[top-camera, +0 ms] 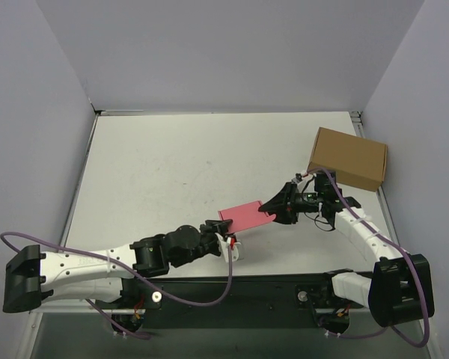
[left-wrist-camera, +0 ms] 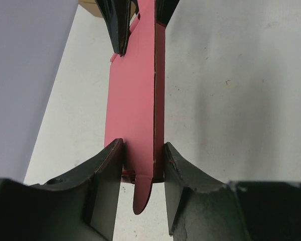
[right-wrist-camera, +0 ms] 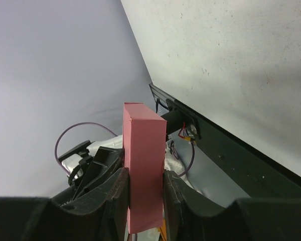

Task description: Fold the paper box

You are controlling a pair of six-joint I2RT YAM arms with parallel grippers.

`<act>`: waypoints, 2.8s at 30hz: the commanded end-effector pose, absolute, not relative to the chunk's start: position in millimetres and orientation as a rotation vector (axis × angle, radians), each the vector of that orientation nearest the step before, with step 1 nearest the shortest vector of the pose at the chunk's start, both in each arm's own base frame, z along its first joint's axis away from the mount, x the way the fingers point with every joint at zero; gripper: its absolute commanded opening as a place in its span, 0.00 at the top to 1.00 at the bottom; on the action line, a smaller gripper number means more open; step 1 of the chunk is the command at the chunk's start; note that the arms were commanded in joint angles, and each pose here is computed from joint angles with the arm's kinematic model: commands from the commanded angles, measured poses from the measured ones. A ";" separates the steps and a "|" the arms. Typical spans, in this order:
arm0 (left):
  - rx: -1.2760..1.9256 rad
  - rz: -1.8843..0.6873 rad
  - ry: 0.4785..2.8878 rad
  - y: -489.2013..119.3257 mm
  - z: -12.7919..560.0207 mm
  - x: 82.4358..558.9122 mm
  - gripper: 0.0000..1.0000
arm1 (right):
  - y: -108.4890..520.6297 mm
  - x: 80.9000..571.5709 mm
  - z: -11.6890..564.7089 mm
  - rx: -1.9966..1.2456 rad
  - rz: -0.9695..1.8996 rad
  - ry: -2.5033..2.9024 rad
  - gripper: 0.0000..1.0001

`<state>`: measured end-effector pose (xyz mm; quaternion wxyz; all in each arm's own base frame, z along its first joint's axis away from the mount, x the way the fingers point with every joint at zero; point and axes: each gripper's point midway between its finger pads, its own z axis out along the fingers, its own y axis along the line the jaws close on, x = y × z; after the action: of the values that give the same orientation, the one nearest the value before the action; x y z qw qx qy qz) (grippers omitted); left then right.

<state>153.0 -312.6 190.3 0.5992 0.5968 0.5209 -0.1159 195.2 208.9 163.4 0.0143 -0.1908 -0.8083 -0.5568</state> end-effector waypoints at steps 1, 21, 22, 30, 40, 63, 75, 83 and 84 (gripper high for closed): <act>1.207 -0.377 1.321 -319.1 222.2 171.4 0.65 | 212.6 196.2 182.3 -0.717 -1.722 -2.373 0.97; 1.267 -0.958 1.632 -304.3 194.1 161.2 0.65 | 165.5 219.4 173.6 -0.607 -1.620 -2.926 0.23; 1.292 -1.010 1.638 -305.6 193.6 155.8 0.66 | 162.5 221.5 174.7 -0.560 -1.608 -2.998 0.22; 1.335 -1.359 1.720 -305.5 195.6 144.5 0.69 | 178.0 211.6 201.7 0.420 -1.411 -3.569 0.18; 1.359 -1.642 1.732 -302.0 206.2 128.6 0.69 | 194.3 179.5 215.9 1.386 -1.084 -3.607 0.15; 1.348 -1.691 1.729 -300.0 209.4 128.8 0.69 | 251.2 123.6 202.7 2.002 -0.929 -3.030 0.38; 1.364 -1.696 1.694 -299.1 212.9 125.6 0.69 | 251.9 121.0 195.9 1.992 -0.915 -2.999 0.57; 1.307 -1.576 1.689 -300.6 218.2 141.6 0.39 | 252.9 113.4 189.2 1.965 -0.945 -2.958 0.77; 1.291 -1.536 1.694 -300.5 217.7 147.2 0.32 | 251.6 115.0 188.2 1.963 -0.926 -2.970 0.78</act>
<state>127.3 -297.3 193.6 0.1822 0.4688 0.6365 -0.5848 116.0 251.5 186.0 -0.2668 0.5172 -0.7762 -0.2427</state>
